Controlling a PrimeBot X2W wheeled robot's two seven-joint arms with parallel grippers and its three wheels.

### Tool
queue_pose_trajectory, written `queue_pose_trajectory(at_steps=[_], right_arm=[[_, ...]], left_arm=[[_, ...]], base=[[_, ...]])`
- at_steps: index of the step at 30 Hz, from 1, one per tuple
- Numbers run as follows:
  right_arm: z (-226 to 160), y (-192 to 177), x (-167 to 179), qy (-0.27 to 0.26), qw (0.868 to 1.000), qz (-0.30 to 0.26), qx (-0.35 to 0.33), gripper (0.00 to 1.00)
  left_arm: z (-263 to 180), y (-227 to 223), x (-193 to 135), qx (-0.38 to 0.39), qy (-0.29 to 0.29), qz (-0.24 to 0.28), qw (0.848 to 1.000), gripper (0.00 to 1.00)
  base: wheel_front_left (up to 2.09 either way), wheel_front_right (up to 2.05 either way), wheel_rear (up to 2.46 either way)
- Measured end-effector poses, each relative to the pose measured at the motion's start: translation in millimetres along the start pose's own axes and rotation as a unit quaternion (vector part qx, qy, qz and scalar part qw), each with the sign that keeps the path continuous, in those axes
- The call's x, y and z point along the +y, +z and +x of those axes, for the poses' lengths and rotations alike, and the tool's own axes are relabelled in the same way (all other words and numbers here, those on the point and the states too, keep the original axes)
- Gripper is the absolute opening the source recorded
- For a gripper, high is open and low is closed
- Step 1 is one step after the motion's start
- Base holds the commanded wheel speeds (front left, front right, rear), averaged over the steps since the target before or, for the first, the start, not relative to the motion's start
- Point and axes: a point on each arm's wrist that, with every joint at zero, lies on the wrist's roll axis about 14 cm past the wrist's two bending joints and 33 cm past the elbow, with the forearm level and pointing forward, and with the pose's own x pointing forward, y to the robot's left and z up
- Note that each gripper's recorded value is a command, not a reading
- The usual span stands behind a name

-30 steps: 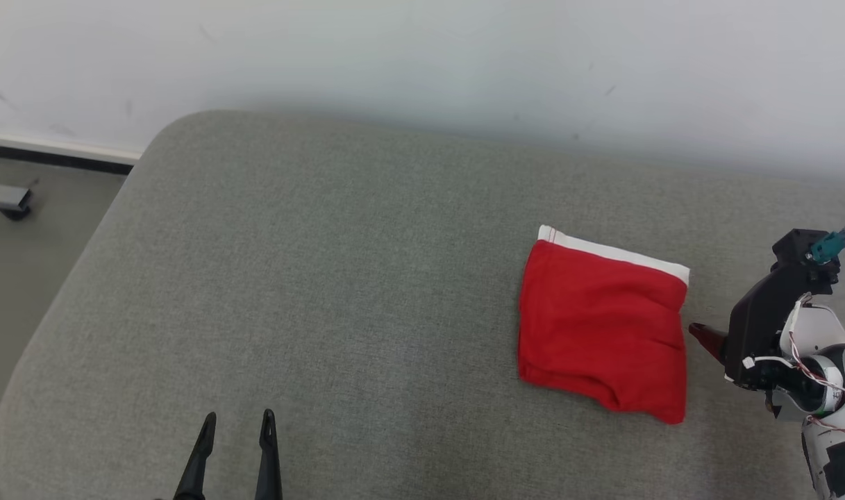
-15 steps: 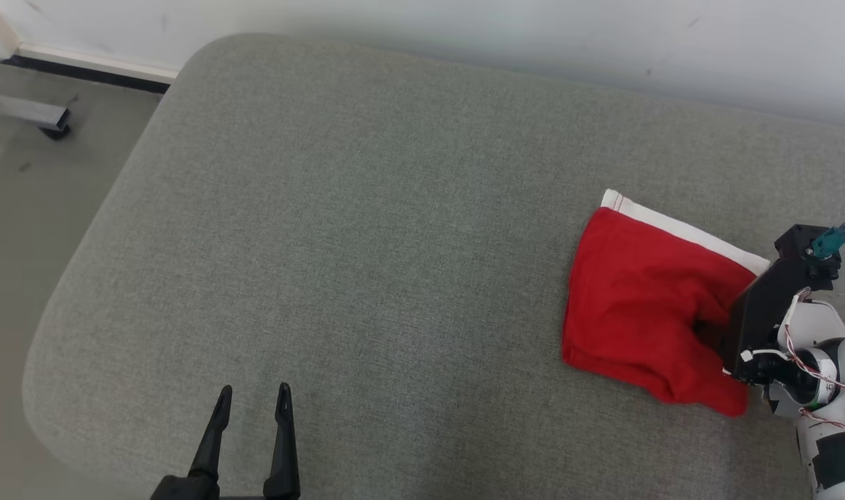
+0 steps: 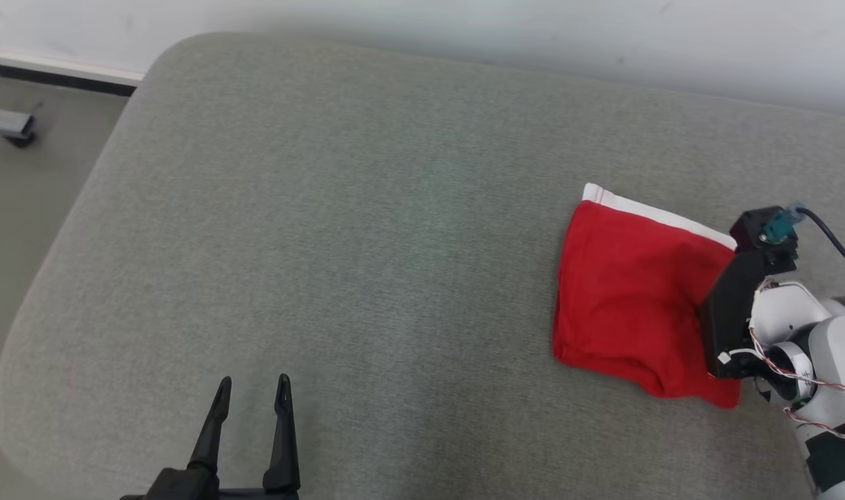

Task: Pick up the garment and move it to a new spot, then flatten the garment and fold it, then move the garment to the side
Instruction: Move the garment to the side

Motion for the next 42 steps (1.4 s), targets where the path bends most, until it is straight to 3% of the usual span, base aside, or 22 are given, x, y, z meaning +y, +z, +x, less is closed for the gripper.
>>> queue_pose_trajectory(at_steps=[7, 12, 28, 42], right_arm=[[-38.4, 26.9, -25.4, -0.044, 0.994, -0.098, -0.034, 0.00], [-69.1, 39.3, -51.1, -0.078, 0.987, -0.129, -0.047, 0.00], [-123.9, -9.3, -149.1, -0.180, 0.981, -0.063, -0.038, 0.00], [-148.0, -46.4, -226.9, -0.273, 0.962, -0.009, -0.021, 0.00]], left_arm=[[12.6, 1.3, -21.0, -0.005, -0.033, -0.006, 0.999, 1.00], [26.9, 0.1, -45.5, -0.006, -0.070, -0.014, 0.997, 1.00], [74.8, -21.3, -145.4, 0.005, -0.215, -0.030, 0.976, 1.00], [92.3, -61.7, -180.1, 0.043, -0.264, -0.036, 0.963, 1.00]], base=[[0.00, 0.00, 0.00], [0.00, 0.00, 0.00], [0.00, 0.00, 0.00], [0.00, 0.00, 0.00]])
